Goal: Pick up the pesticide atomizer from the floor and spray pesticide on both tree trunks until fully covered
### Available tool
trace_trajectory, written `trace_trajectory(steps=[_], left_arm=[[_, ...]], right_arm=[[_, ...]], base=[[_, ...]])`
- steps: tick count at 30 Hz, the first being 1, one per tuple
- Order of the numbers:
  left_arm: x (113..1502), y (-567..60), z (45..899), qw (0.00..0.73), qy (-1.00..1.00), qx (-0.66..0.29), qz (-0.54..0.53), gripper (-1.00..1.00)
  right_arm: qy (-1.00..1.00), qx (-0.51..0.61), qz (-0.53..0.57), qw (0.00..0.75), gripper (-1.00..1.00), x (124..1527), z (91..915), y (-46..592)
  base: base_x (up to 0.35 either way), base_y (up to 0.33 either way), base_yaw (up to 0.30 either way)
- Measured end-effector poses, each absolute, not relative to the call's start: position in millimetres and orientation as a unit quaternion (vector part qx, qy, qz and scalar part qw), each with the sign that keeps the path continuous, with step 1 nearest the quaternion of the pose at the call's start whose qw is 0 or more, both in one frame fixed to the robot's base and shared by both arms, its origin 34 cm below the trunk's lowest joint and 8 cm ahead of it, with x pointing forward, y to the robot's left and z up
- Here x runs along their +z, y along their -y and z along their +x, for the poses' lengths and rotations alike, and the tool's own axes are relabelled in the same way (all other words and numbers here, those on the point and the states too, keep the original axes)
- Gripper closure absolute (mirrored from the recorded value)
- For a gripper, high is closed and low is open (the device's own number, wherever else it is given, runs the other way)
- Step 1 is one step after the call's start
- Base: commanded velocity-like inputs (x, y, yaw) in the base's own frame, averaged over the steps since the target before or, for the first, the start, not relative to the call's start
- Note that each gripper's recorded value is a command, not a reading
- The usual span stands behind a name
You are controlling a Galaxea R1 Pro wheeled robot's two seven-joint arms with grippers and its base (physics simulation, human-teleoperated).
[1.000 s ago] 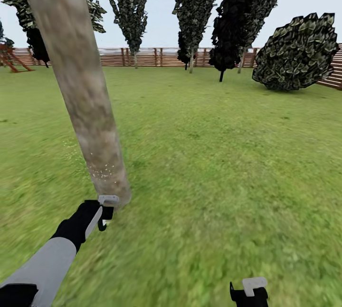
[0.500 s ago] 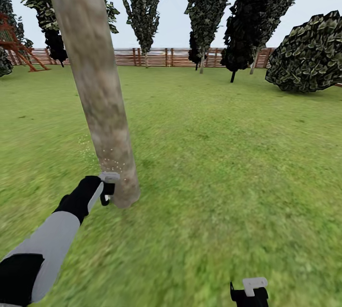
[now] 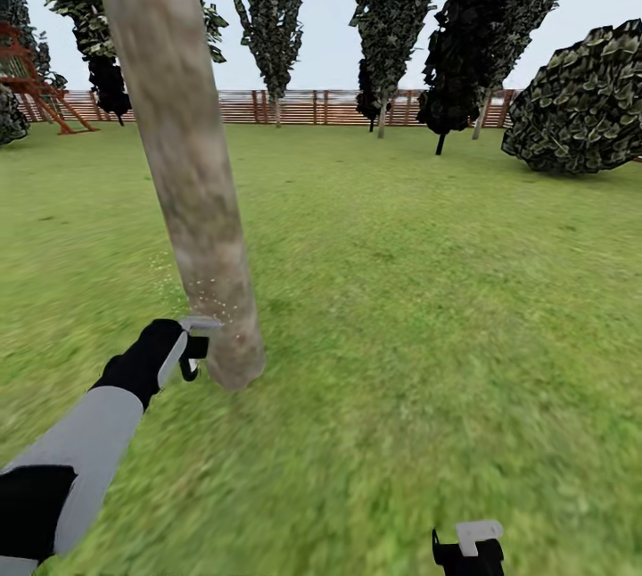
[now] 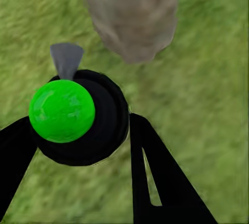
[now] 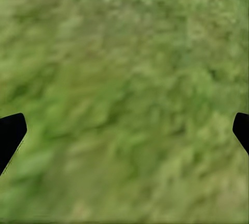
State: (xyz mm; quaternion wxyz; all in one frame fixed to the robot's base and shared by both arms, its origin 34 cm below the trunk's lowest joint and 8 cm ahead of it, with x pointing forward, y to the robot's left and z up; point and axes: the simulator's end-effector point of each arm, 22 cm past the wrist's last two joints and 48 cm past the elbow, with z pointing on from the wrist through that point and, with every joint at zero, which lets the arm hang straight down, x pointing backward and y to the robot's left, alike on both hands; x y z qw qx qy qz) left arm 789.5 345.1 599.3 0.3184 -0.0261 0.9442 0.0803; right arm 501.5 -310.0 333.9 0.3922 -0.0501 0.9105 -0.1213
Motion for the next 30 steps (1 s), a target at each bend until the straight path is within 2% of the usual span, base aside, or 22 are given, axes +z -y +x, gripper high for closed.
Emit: trace_trajectory(steps=[5,8,10,17,30], left_arm=[[602,-397,779,0.305,-0.945,0.111,-0.043,1.0],[599,-390,779,0.304,-0.946,0.106,-0.041,1.0],[603,-364,785,0.311,-0.945,0.094,-0.03,1.0],[603,-361,783,0.309,-0.946,0.093,-0.029,1.0],[606,-357,786,0.311,-0.946,0.09,-0.028,1.0]], right_arm=[[-0.91,-0.121,-0.05,0.392,-1.0,334,502,310],[-0.91,-0.121,-0.05,0.392,-1.0,334,501,310],[-0.91,-0.122,-0.05,0.393,-1.0,334,501,310],[-0.91,-0.122,-0.051,0.393,-1.0,334,502,310],[-0.911,-0.121,-0.051,0.392,-1.0,334,501,310]], base=[[0.0,0.0,0.219],[0.095,-0.037,0.036],[0.284,-0.129,0.001],[0.247,-0.176,0.0],[0.059,-0.27,0.0]])
